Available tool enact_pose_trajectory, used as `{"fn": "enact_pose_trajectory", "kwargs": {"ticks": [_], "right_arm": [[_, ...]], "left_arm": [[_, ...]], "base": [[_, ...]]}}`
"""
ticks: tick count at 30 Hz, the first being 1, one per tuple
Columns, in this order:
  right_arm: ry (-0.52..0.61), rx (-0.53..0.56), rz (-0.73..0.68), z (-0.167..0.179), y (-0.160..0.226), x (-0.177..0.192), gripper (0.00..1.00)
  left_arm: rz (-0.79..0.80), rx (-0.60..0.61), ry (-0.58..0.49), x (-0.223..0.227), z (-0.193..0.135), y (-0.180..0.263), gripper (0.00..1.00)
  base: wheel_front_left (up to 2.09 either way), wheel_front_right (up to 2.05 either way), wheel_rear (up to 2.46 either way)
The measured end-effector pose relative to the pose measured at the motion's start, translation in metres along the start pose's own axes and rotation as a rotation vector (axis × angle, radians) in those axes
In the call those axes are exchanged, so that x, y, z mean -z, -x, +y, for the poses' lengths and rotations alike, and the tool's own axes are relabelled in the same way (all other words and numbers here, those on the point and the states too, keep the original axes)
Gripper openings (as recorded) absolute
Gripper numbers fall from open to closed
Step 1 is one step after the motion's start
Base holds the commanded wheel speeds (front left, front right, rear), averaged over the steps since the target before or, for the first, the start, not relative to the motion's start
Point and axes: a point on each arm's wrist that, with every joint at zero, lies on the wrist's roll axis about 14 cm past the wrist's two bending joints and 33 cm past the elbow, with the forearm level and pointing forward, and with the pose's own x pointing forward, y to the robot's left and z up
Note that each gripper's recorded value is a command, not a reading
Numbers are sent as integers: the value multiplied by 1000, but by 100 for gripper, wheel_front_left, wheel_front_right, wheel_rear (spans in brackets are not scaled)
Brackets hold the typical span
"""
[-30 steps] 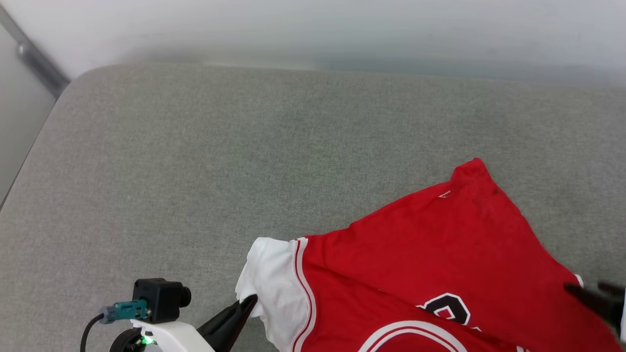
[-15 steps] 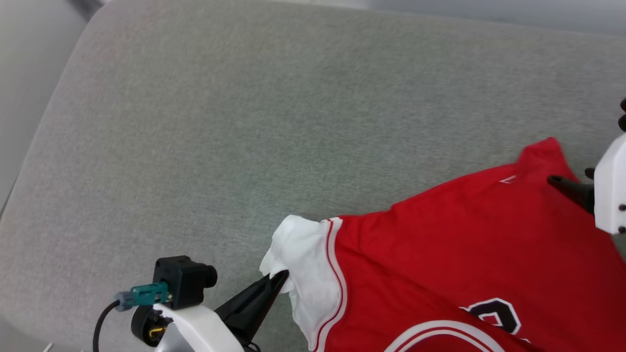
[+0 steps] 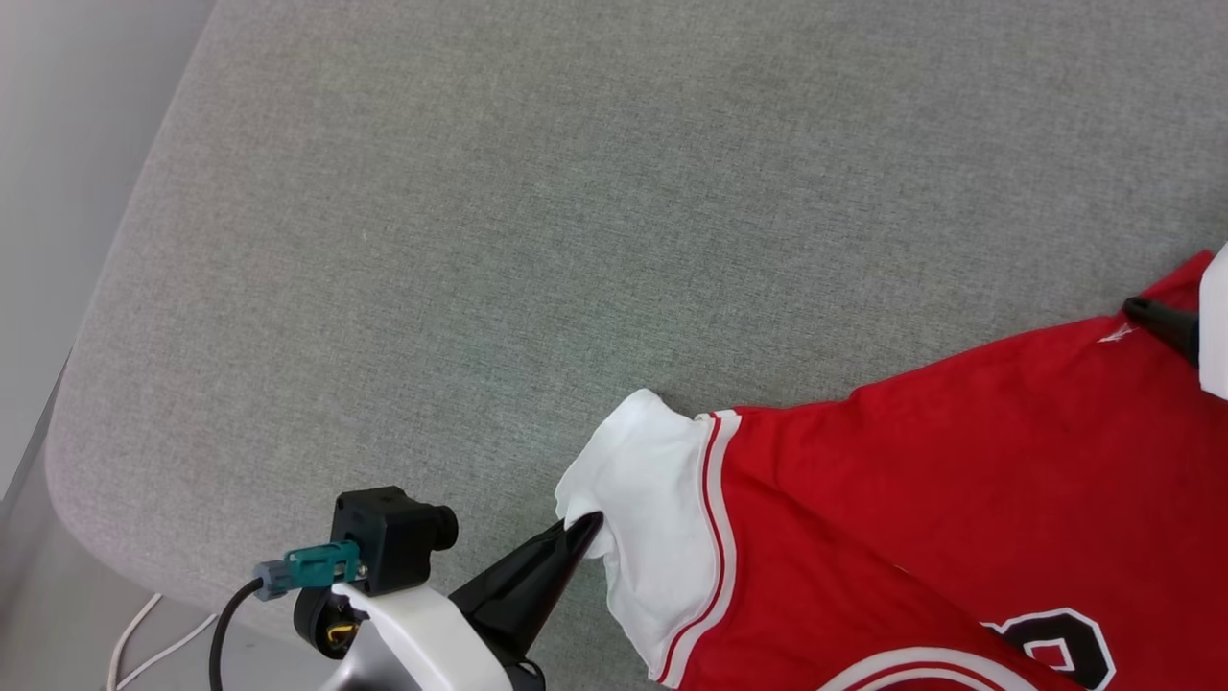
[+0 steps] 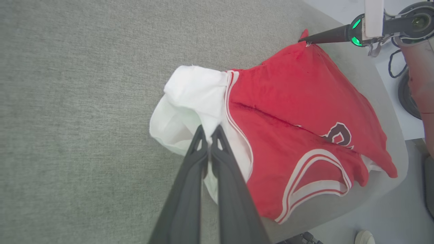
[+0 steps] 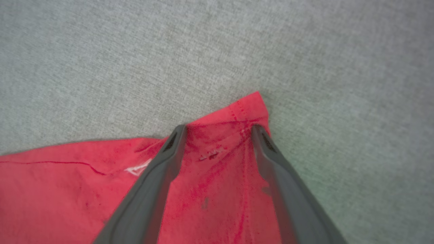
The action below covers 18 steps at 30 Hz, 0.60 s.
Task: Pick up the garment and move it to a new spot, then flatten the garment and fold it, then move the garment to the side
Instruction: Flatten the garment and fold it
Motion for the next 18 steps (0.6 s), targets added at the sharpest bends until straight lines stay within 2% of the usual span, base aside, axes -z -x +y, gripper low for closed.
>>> {"fn": "enact_pose_trajectory", "kwargs": {"ticks": [6,7,8,9,18], "right_arm": [[31,4,58,-2,-9,8,100],[34,3,63,-2,-9,9,93],[39,3,67,-2,-9,10,24],[42,3,68,-2,-9,10,0],[33,2,-45,0,13,0,0]], "left_arm": [[3,-12,4,2,4,0,0],[2,-11,4,3,4,0,0],[1,-11,5,3,4,1,0],[2,-11,6,3,4,1,0],[-53,4,-18,-10,-1,11,0]], "base": [[0,0,0],[0,0,0],[0,0,0],[0,0,0],[0,0,0]]}}
